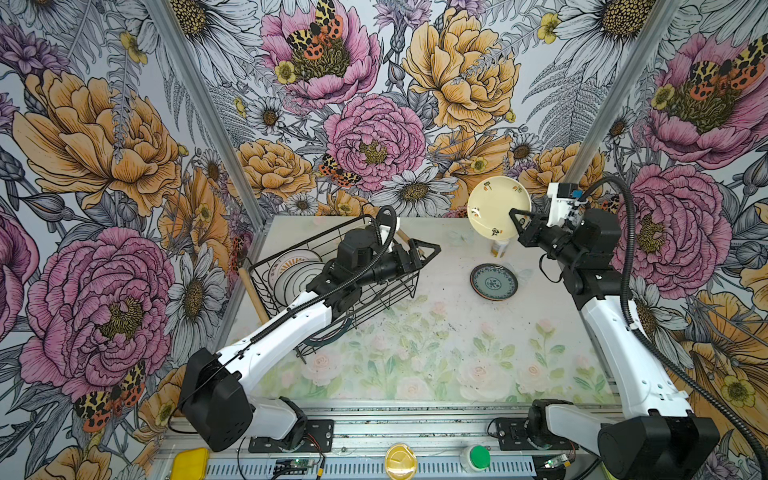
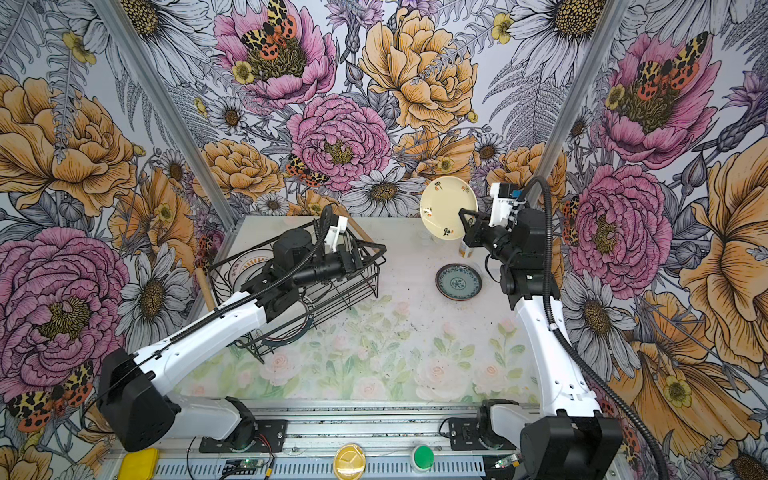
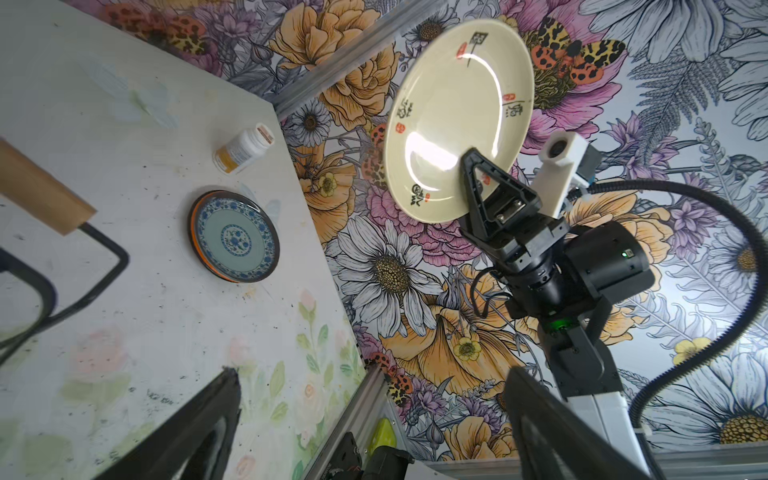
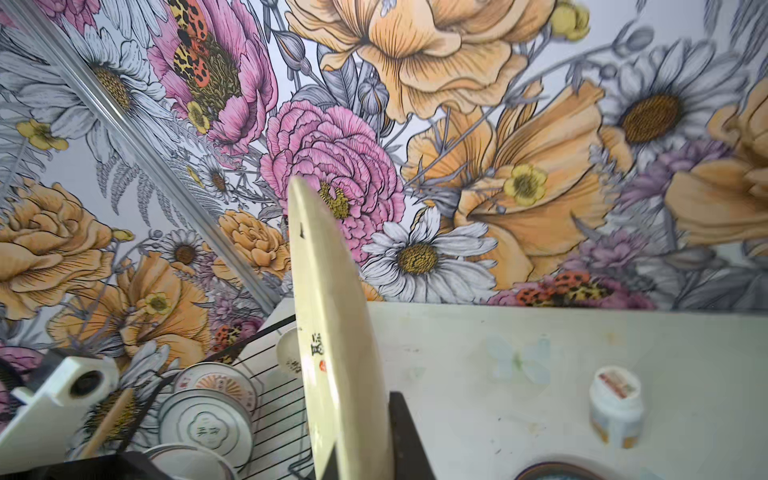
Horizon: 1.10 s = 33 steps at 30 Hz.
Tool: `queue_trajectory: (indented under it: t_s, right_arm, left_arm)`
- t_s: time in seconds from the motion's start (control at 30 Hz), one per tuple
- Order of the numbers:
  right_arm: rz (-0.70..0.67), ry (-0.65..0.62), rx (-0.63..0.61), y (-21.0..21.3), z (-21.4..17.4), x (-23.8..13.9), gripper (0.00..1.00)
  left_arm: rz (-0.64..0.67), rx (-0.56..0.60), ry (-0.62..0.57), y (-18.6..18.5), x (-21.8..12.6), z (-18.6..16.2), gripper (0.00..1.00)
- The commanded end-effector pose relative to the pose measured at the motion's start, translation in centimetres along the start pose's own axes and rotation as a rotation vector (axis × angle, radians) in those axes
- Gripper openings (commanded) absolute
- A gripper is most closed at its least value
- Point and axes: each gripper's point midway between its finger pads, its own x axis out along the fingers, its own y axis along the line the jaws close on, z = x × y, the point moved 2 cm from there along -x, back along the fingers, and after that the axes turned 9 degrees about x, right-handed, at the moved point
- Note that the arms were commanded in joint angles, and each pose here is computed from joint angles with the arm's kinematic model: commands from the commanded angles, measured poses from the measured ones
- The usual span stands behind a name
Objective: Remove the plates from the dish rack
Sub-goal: 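Open the left gripper and pull back while the right lifts the cream plate, then lower the cream plate onto the blue-patterned plate stack with the right gripper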
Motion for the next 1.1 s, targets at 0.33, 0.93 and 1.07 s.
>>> queue_trajectory:
  t_s: [0.33, 0.93, 1.07]
  right_arm:
    - [-0.851, -0.426, -0.471, -5.7, 10.0, -10.0, 0.00]
    - [-1.092, 0.068, 0.349, -15.3, -13.4, -10.7, 0.00]
    - [-0.975, 0.150, 0.490, -14.6, -16.3, -9.0, 0.00]
  left_arm:
    - [0.648, 0.217, -0.231, 9.1, -13.7, 4.4, 0.99]
    - [1.207, 0.319, -0.374, 15.8, -17.1, 7.9, 0.99]
    - [1.186, 0.337, -0.362, 16.0, -16.2, 8.5, 0.99]
